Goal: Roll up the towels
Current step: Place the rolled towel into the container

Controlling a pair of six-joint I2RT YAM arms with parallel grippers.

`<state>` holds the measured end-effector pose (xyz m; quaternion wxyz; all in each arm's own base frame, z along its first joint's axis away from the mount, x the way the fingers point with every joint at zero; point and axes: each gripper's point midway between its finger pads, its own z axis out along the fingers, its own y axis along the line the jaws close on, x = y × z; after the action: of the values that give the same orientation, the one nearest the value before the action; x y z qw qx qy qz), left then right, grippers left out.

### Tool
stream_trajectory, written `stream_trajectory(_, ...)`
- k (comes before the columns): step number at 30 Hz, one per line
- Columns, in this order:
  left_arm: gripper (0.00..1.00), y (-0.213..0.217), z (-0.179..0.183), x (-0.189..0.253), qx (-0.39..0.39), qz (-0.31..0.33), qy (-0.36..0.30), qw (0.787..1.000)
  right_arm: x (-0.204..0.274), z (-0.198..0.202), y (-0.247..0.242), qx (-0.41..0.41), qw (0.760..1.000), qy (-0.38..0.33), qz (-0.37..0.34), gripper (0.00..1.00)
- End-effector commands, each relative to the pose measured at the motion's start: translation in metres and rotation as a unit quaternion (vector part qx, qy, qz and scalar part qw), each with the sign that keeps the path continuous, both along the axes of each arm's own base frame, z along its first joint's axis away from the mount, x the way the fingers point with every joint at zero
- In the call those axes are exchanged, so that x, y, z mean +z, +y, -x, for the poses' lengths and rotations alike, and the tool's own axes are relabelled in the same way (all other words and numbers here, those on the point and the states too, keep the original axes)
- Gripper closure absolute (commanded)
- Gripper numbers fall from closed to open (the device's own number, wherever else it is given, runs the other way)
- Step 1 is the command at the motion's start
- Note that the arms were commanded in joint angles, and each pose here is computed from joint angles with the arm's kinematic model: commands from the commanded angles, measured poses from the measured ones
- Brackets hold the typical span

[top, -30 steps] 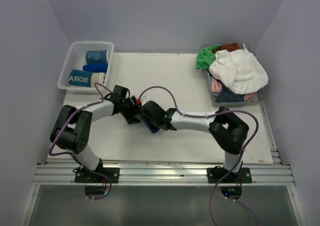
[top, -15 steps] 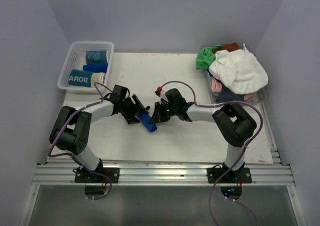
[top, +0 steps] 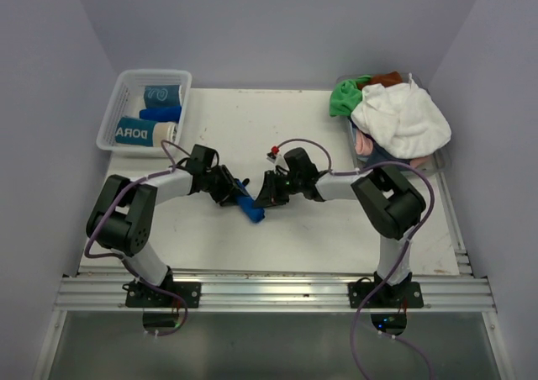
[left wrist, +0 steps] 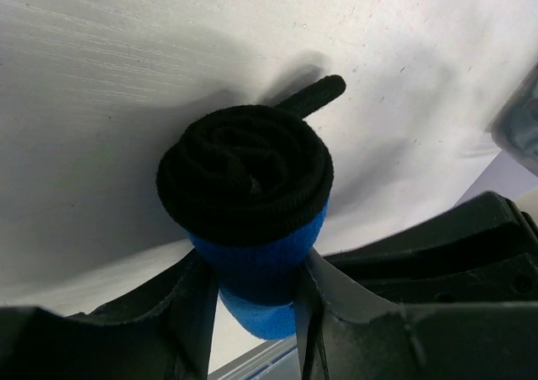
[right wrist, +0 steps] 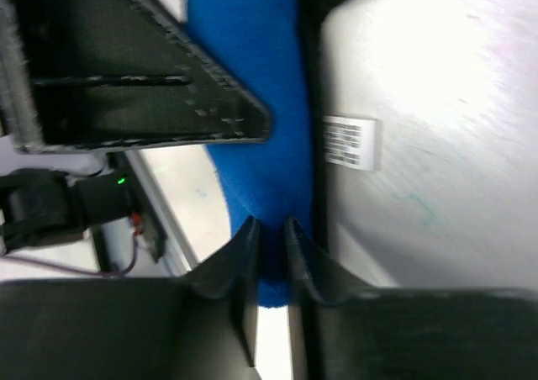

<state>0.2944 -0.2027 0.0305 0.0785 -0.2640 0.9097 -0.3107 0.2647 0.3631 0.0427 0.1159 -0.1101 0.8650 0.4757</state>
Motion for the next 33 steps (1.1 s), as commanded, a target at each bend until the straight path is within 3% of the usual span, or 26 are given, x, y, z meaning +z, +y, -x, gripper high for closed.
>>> stream_trajectory(1, 0.60, -0.002, -0.001, -0.003, -0.008, 0.004, -0.007, 1.000, 0.011, -0.010, -0.016, -0.028, 0.997, -0.049, 0.057, 0.78)
stream_trajectory(4, 0.61, -0.001, -0.001, -0.003, -0.007, -0.003, -0.007, 1.000, 0.029, -0.023, -0.035, -0.062, 0.980, -0.139, 0.131, 0.63)
stream_trajectory(7, 0.61, 0.001, -0.001, -0.003, -0.006, -0.011, -0.006, 1.000, 0.042, -0.020, -0.042, -0.055, 0.959, -0.208, 0.187, 0.54)
stream_trajectory(13, 0.61, 0.002, -0.002, -0.001, -0.002, -0.011, -0.006, 1.000, 0.071, -0.016, -0.027, -0.025, 0.900, -0.340, 0.272, 0.51)
stream_trajectory(18, 0.61, 0.002, -0.003, 0.001, 0.001, -0.014, -0.006, 1.000, 0.060, 0.003, -0.001, 0.031, 0.853, -0.406, 0.326, 0.47)
stream_trajectory(24, 0.61, 0.002, -0.005, 0.003, 0.002, -0.016, -0.007, 1.000, 0.039, 0.012, 0.017, 0.064, 0.834, -0.426, 0.346, 0.43)
stream_trajectory(28, 0.60, 0.002, -0.007, 0.006, 0.003, -0.015, -0.009, 1.000, 0.018, 0.008, 0.014, 0.060, 0.824, -0.422, 0.373, 0.46)
stream_trajectory(31, 0.57, 0.002, -0.006, 0.006, 0.004, -0.016, -0.010, 1.000, 0.015, 0.007, 0.012, 0.051, 0.825, -0.421, 0.374, 0.59)
stream_trajectory(32, 0.55, 0.003, -0.005, 0.006, 0.004, -0.016, -0.008, 1.000, 0.017, 0.007, 0.013, 0.046, 0.828, -0.420, 0.370, 0.69)
stream_trajectory(33, 0.48, 0.003, -0.005, 0.006, 0.003, -0.017, -0.009, 1.000, 0.017, 0.008, 0.013, 0.044, 0.830, -0.418, 0.367, 0.73)
